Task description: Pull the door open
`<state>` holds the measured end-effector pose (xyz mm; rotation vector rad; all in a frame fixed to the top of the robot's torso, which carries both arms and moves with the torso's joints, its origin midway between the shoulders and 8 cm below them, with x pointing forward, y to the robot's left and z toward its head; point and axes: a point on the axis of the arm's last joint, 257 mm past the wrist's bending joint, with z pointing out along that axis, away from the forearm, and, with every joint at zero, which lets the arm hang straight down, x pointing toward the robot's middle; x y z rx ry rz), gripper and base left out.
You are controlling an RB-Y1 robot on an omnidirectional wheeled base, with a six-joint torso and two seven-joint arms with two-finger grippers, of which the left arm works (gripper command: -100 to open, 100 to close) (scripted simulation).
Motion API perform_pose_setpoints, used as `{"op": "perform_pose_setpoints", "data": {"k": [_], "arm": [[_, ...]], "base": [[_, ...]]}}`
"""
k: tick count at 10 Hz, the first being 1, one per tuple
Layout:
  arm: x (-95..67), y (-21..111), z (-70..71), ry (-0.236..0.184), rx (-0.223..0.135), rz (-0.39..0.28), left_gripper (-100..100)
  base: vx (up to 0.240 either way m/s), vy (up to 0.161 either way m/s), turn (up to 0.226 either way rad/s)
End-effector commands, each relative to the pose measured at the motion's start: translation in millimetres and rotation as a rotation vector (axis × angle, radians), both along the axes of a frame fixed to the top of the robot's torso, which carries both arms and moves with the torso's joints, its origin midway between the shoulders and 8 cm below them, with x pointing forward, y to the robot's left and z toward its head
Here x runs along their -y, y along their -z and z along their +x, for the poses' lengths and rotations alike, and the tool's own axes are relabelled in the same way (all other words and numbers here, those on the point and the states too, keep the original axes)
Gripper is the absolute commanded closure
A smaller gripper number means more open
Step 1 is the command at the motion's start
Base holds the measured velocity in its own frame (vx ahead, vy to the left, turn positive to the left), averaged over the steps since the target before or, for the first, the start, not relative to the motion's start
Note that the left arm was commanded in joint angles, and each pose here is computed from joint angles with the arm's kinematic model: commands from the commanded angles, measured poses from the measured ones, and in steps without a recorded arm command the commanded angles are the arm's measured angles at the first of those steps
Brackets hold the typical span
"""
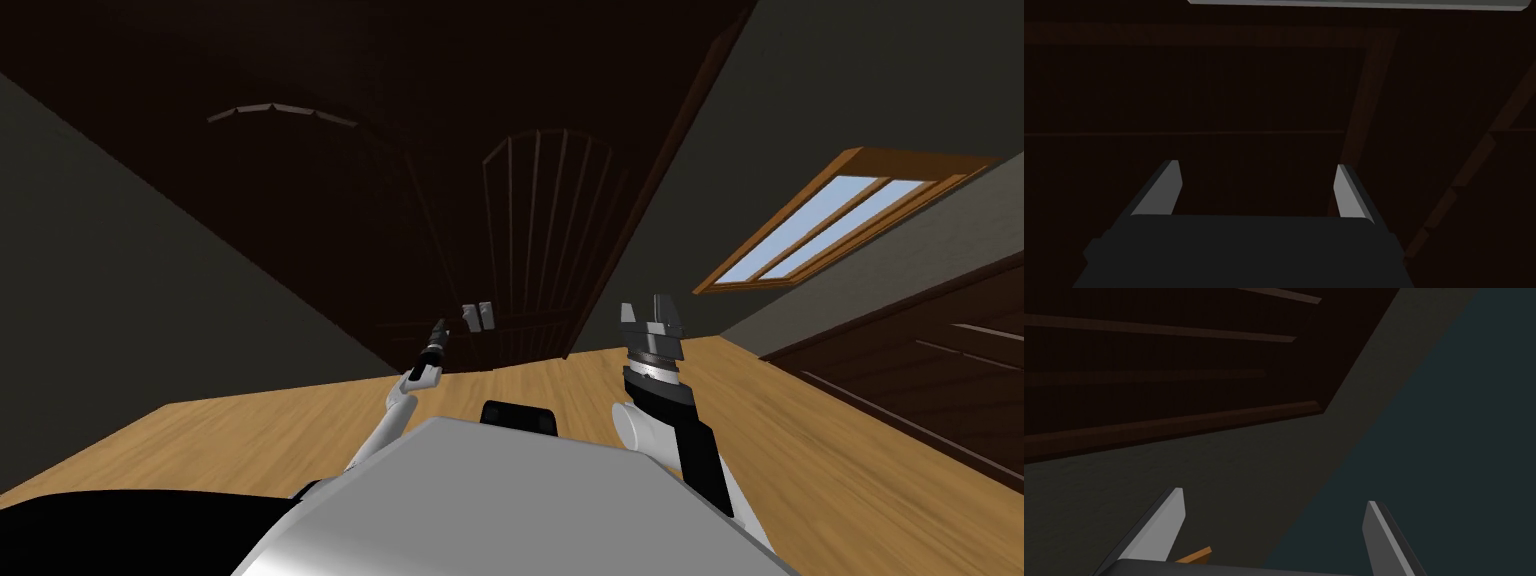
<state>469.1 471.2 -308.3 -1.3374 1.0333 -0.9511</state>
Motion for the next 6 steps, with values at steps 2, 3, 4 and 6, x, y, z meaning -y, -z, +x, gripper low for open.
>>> {"op": "perform_pose_setpoints", "data": {"k": [2, 3, 4, 6], "arm": [[31.8, -11.2, 23.0, 0.049, 0.035, -0.016, -100], [20.4, -7.3, 17.4, 0.038, 0.026, -0.012, -100], [20.4, -7.3, 17.4, 0.038, 0.026, -0.012, 100], [20.4, -7.3, 17.4, 0.038, 0.026, -0.012, 100]], "base": [[0.236, -0.130, -0.212], [0.105, -0.058, -0.023], [-0.010, 0.006, 0.028], [-0.036, 0.017, -0.023]]}}
